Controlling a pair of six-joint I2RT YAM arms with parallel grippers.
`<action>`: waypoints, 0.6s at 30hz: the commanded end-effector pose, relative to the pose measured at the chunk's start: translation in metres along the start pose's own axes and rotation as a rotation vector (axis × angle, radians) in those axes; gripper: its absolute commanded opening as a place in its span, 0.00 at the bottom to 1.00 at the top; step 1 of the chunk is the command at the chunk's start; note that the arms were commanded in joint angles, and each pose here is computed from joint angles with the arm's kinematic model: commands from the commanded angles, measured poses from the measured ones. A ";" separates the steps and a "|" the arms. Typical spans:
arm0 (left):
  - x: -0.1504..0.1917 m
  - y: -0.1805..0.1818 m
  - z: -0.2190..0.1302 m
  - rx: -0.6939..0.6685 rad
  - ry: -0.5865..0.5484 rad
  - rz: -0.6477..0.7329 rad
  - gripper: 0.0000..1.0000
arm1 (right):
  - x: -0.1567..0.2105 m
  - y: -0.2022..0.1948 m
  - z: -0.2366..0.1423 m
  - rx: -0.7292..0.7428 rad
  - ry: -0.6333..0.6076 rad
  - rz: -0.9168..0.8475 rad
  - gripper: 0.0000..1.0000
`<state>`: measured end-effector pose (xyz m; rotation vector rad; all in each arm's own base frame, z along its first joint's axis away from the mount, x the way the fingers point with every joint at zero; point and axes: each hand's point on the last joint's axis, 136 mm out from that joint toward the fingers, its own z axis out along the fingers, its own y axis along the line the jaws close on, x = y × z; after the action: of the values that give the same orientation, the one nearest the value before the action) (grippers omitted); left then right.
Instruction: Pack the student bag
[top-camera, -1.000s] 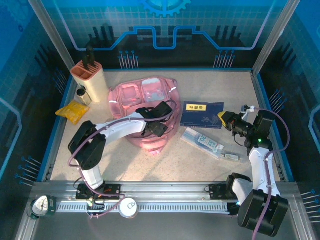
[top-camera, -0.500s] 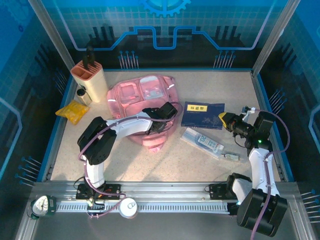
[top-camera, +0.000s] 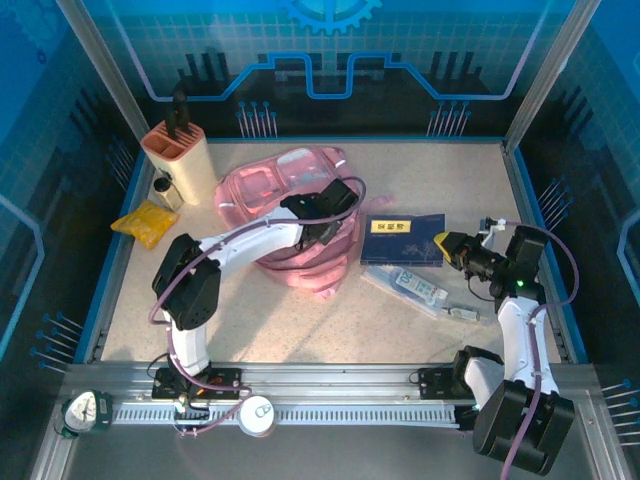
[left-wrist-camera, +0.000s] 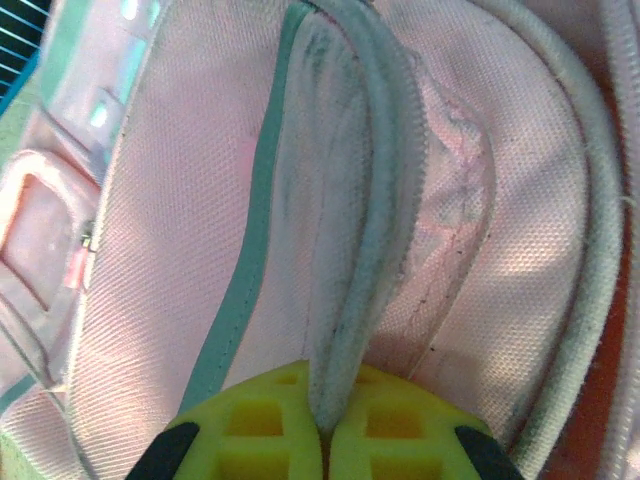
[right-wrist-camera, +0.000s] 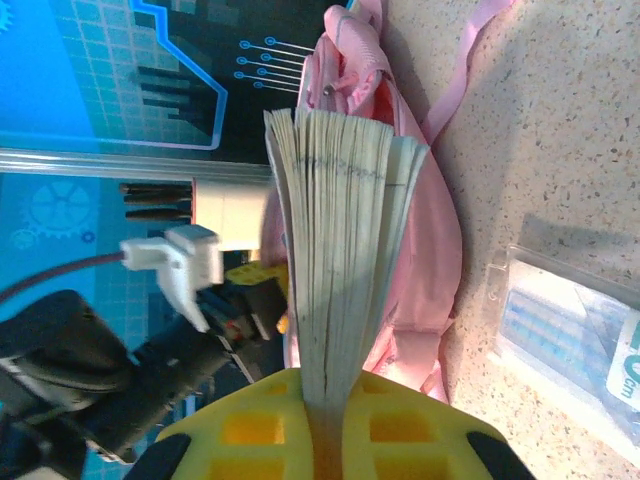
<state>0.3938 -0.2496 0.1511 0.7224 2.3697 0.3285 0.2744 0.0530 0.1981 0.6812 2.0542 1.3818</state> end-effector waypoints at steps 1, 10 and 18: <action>-0.039 0.027 -0.046 0.008 -0.112 -0.142 0.00 | 0.008 0.015 -0.001 -0.026 0.043 -0.052 0.00; -0.075 0.048 -0.084 0.051 -0.194 -0.284 0.00 | 0.032 0.036 0.035 -0.056 0.080 -0.129 0.00; -0.083 0.062 -0.094 0.059 -0.192 -0.376 0.00 | 0.021 0.034 0.080 -0.029 -0.078 -0.131 0.00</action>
<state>0.4055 -0.2495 0.2367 0.4493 2.3804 0.1465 0.2896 0.1340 0.1894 0.5028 2.1330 1.3483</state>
